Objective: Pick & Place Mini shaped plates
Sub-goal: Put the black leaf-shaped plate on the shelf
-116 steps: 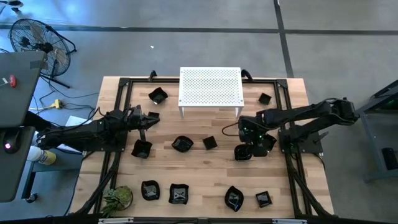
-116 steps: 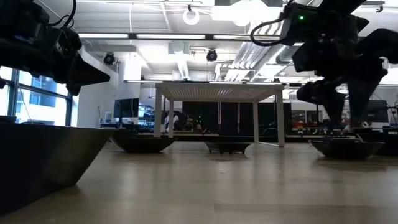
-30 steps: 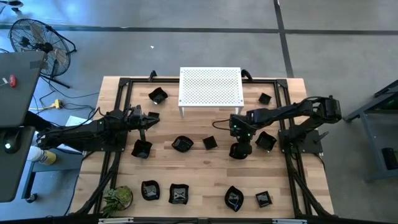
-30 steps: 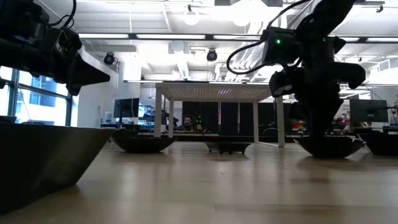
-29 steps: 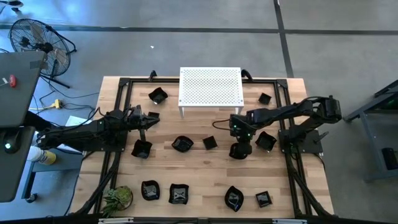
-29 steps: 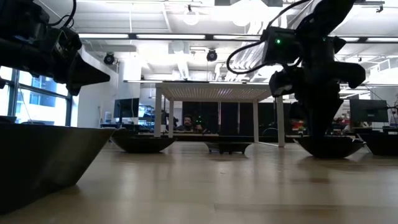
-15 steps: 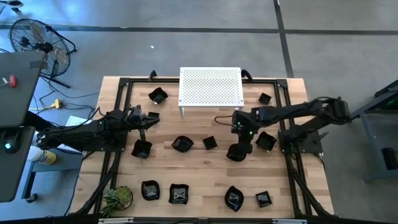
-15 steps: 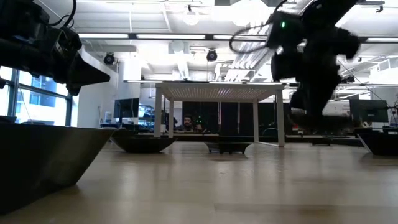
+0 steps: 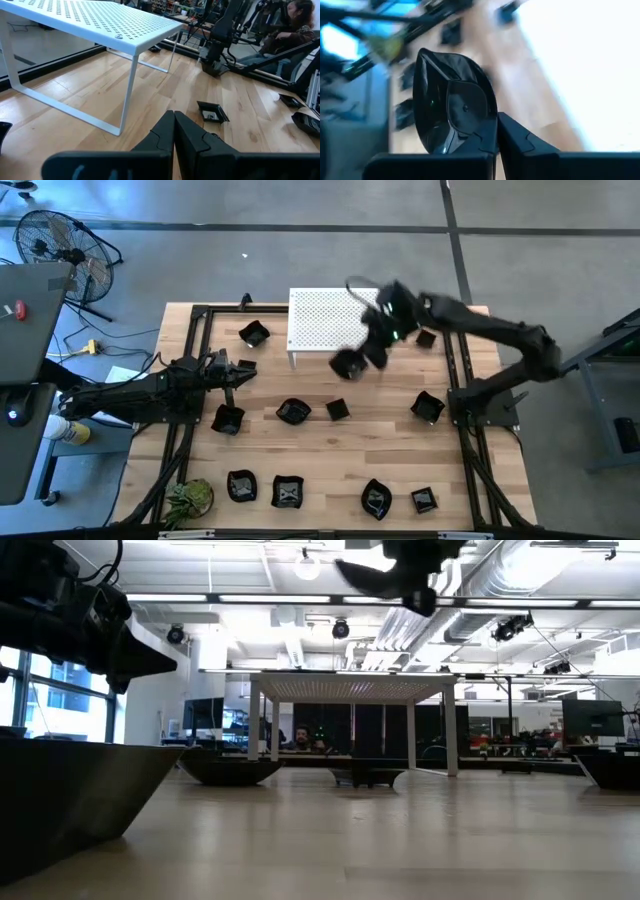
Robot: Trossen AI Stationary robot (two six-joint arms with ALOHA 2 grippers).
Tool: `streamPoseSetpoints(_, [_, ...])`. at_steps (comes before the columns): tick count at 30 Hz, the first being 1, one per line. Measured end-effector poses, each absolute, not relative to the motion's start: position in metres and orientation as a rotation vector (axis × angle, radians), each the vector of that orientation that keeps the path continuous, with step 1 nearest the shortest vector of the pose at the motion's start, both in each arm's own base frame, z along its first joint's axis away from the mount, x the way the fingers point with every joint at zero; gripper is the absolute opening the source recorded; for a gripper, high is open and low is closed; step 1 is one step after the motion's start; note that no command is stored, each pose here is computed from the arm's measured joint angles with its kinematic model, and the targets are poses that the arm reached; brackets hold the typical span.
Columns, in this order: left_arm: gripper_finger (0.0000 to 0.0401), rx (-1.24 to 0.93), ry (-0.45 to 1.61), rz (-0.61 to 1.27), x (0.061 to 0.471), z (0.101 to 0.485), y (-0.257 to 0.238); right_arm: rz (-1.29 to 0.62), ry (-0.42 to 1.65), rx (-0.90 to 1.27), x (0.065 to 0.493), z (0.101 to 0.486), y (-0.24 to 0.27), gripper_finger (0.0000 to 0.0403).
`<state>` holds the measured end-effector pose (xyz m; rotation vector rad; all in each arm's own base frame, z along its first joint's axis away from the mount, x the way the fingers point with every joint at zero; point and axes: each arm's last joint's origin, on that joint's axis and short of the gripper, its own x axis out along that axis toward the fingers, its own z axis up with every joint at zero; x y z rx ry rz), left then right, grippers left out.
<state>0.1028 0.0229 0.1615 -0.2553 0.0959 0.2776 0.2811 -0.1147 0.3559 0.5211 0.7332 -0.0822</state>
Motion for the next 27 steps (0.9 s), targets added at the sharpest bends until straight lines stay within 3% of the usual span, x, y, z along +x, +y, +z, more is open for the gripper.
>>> streamPoseSetpoints(5, [0.0001,-0.255,0.096,0.277,0.103,0.162,0.023,-0.171,0.847,0.420,0.301,0.362,-0.181,0.0005])
streamPoseSetpoints(14, [0.0001,-0.256,0.096,0.278,0.103,0.162,0.023,-0.237,0.985,0.377,0.319,0.330,-0.277,0.0003])
streamPoseSetpoints(27, [0.0001,-0.255,0.096,0.277,0.103,0.162,0.023,-0.180,1.020,0.411,0.328,0.309,-0.287,0.0003])
